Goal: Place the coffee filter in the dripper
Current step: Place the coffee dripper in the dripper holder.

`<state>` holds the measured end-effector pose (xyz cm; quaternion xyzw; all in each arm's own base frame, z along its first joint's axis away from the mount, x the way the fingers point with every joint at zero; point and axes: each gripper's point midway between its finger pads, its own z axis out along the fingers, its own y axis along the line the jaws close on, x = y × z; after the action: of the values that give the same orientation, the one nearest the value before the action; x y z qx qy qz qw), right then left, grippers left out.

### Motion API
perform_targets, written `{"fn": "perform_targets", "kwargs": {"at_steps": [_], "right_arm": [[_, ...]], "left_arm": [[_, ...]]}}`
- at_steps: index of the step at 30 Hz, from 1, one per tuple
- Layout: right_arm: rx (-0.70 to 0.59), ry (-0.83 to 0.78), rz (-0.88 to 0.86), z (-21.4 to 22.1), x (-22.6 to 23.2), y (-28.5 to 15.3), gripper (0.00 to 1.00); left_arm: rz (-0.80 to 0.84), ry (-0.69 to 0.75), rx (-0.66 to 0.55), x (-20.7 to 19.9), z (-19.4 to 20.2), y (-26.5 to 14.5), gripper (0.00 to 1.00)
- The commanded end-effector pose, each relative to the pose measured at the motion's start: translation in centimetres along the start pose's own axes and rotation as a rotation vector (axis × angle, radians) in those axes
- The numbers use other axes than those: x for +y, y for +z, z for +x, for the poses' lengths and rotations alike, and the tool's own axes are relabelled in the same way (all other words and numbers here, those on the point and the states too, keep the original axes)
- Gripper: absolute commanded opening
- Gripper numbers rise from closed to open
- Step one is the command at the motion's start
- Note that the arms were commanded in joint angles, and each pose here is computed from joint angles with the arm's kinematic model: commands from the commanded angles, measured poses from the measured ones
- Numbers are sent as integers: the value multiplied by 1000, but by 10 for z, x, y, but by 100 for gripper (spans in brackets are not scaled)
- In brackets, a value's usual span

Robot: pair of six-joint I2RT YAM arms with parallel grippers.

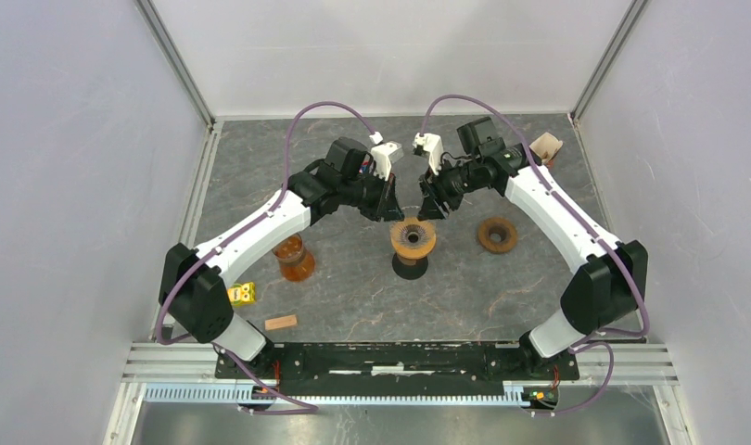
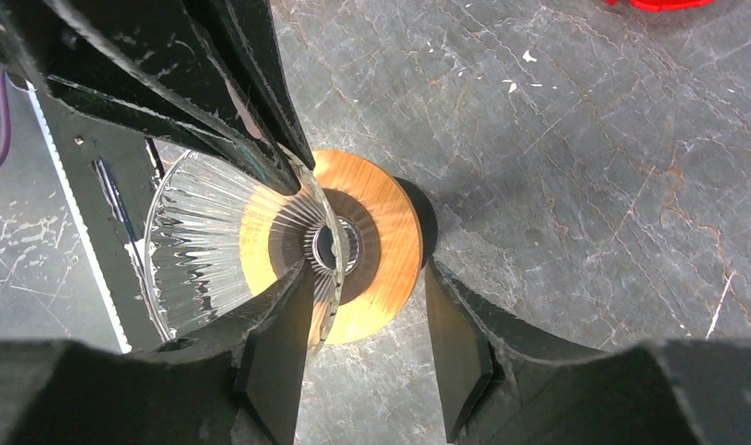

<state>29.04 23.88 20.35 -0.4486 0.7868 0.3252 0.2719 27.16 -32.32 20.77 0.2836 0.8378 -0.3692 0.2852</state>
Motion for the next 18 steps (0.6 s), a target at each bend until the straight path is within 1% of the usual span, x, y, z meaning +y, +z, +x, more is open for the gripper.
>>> {"fn": "perform_targets", "kwargs": {"at_steps": [1,5,10,14,18], "right_arm": [[-55,-69,47,-19,1,-20,55],[-49,-67,45,-15,2,-20,55],[-39,-62,45,-7,2,-17,53],[-17,-51,45,4,0,-12,48],[-4,-41,25,16,2,-5,40]], "left_arm": [[24,4,-62,-12,-24,-4,9],[21,-1,-57,-11,-26,-1,2],[14,-10,-49,-9,-28,2,2],[-10,5,-46,-7,-27,2,2],[-19,38,-25,-9,-19,6,2]]}}
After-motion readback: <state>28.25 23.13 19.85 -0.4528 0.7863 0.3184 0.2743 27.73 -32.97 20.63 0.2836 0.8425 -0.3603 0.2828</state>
